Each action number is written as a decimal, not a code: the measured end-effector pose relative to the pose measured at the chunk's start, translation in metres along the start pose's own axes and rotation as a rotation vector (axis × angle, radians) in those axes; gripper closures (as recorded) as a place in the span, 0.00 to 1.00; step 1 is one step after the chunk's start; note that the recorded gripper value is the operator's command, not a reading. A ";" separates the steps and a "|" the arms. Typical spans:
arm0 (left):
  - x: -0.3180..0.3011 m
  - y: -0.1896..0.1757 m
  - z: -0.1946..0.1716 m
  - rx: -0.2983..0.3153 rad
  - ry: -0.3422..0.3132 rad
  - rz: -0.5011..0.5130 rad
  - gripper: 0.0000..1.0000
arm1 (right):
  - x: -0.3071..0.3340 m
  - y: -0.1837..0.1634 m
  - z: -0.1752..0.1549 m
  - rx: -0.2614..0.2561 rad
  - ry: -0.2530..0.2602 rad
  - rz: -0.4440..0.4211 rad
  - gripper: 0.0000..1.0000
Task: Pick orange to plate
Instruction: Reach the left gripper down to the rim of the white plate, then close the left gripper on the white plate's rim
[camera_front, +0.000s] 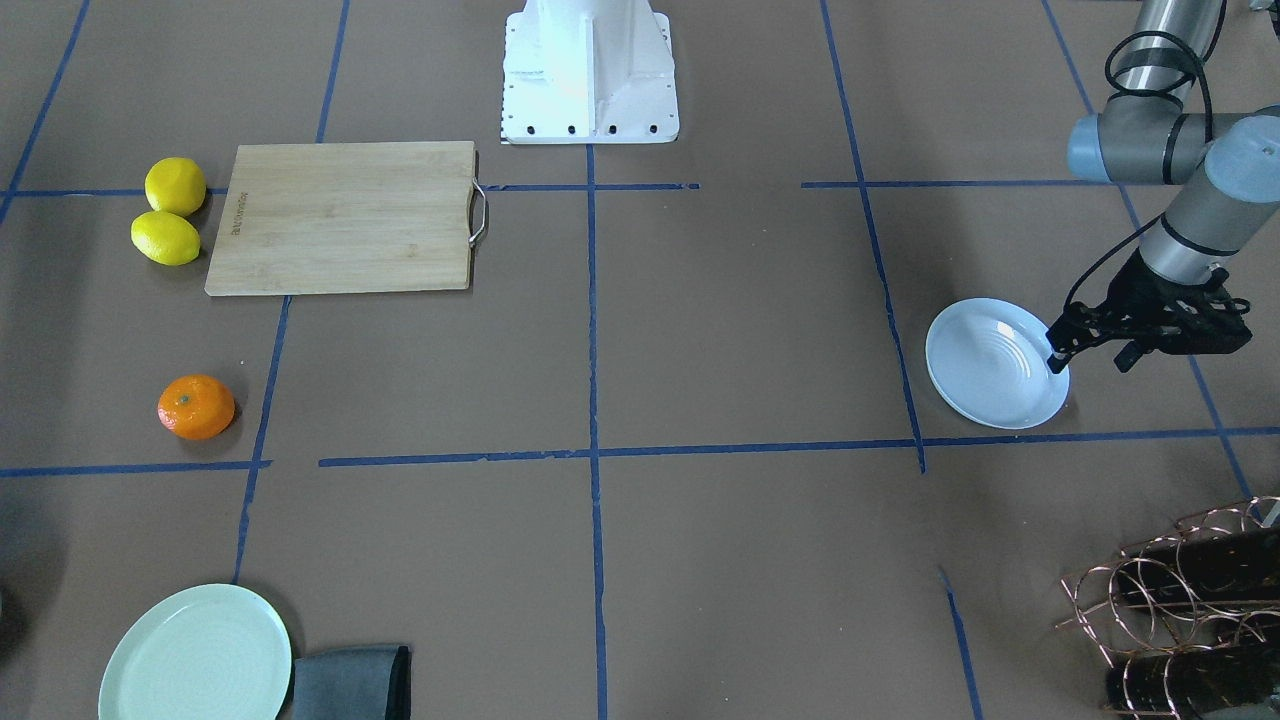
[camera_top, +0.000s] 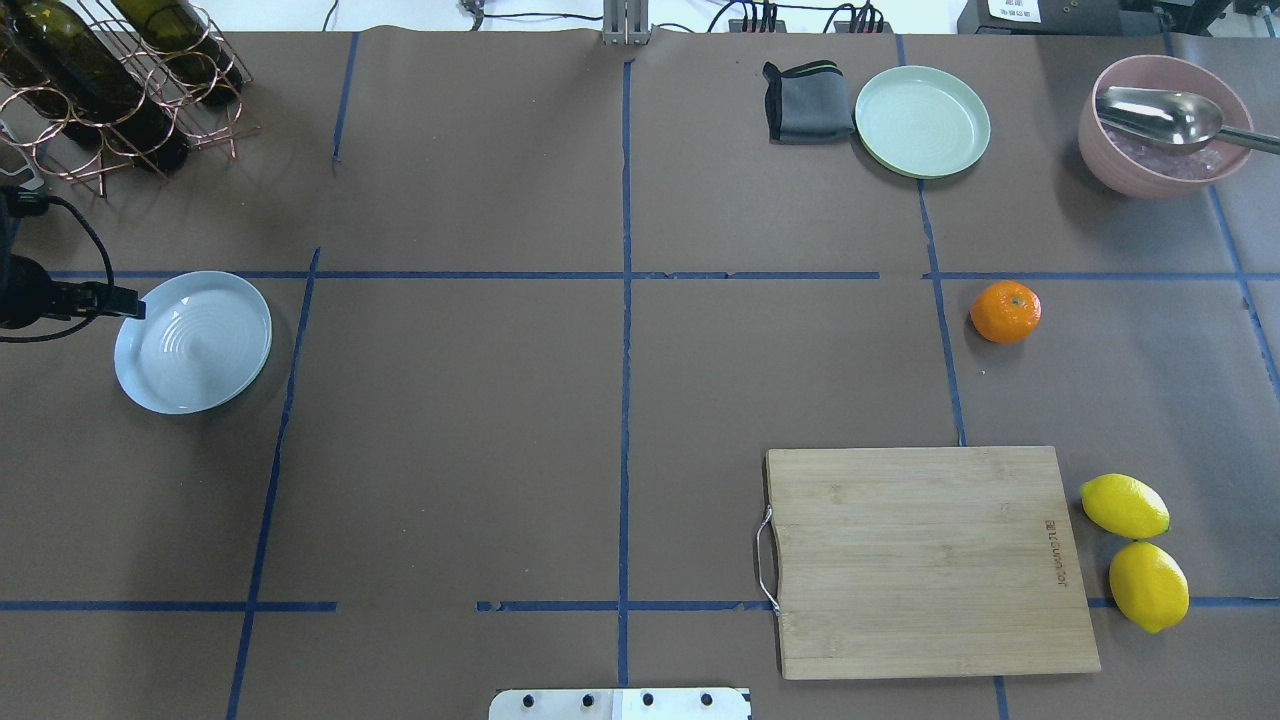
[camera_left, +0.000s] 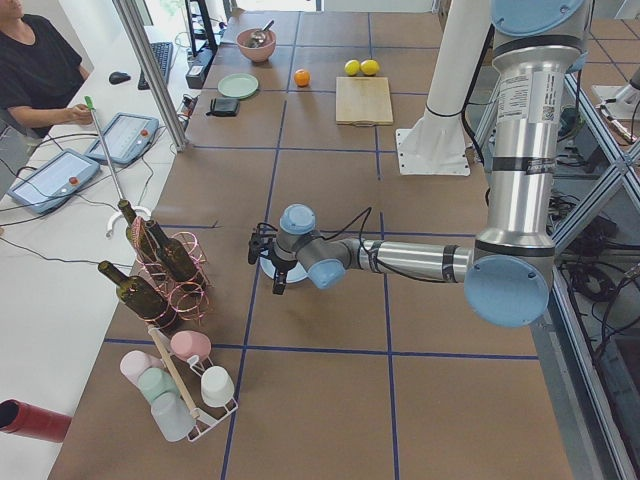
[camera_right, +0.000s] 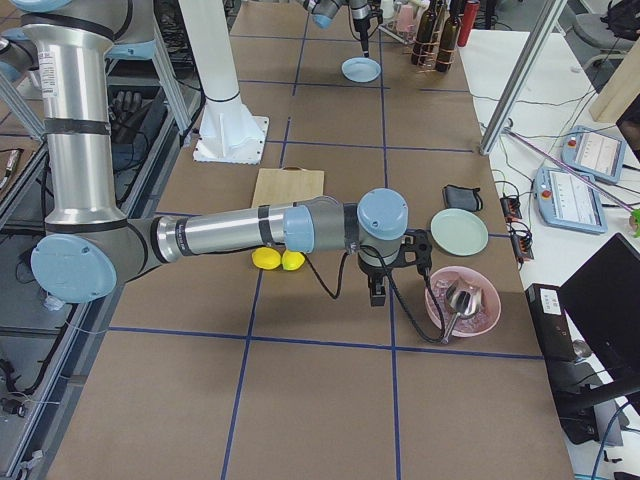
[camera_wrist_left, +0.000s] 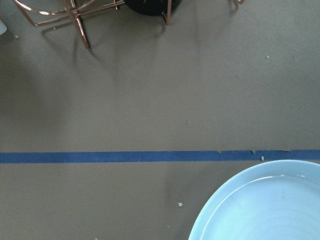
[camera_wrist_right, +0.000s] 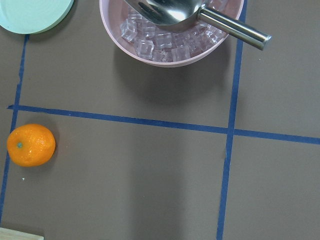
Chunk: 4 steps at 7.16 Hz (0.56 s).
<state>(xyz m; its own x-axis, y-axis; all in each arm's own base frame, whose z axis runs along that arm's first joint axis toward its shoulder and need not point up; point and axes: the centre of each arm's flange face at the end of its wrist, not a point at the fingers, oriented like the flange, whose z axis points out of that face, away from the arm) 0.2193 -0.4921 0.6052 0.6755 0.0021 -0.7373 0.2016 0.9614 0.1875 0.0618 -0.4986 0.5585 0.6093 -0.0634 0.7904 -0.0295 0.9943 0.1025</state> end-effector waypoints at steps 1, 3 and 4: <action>0.001 0.003 0.004 -0.008 -0.003 0.002 0.04 | -0.001 0.000 -0.001 0.001 -0.001 0.006 0.00; 0.000 0.007 0.010 -0.019 -0.008 0.005 0.04 | -0.002 0.000 -0.002 0.004 -0.002 0.007 0.00; 0.001 0.008 0.012 -0.022 -0.008 0.007 0.04 | -0.003 0.000 -0.002 0.004 -0.002 0.007 0.00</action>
<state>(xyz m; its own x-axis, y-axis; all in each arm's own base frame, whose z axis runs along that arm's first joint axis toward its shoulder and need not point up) 0.2298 -0.4872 0.6137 0.6824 0.0068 -0.7310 0.1810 0.9672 0.1780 0.0616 -0.4984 0.5553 0.6074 -0.0562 0.7924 -0.0373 0.9944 0.0991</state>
